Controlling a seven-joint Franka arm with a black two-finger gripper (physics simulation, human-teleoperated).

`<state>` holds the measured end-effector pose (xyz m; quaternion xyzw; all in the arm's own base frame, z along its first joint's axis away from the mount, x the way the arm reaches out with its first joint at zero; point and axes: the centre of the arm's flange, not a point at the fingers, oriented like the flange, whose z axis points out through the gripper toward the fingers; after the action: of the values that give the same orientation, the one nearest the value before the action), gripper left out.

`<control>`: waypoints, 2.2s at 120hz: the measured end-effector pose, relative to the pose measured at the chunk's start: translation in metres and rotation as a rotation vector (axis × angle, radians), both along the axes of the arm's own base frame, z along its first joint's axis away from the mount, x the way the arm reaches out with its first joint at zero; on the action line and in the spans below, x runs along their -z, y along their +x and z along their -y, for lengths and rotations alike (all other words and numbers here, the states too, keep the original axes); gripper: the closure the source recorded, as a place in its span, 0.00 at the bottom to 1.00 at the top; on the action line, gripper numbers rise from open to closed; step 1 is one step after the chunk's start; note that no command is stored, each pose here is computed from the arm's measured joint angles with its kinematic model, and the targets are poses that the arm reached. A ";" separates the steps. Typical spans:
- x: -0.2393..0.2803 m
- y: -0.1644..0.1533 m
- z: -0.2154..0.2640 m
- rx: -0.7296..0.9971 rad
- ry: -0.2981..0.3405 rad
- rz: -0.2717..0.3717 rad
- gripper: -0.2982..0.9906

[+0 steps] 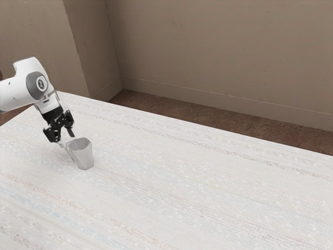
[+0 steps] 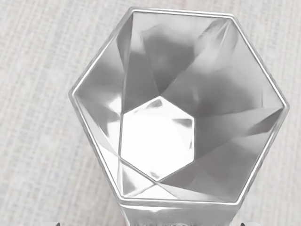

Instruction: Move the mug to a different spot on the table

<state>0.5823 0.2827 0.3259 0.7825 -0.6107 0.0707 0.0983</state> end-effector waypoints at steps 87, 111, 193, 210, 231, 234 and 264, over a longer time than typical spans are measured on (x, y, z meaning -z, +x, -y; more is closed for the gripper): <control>0.054 0.001 -0.008 0.019 -0.060 0.039 0.41; 0.061 -0.002 -0.009 0.001 -0.075 0.036 0.59; 0.039 0.009 0.053 -0.003 -0.227 0.015 0.79; 0.040 0.019 0.085 0.039 -0.248 0.005 0.79; 0.043 0.032 0.127 0.089 -0.272 -0.003 0.79; 0.044 0.034 0.132 0.094 -0.276 -0.004 0.79; 0.061 0.044 0.173 0.120 -0.318 -0.024 0.79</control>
<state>0.6268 0.1094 0.2645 0.7199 -0.6364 0.1512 0.2321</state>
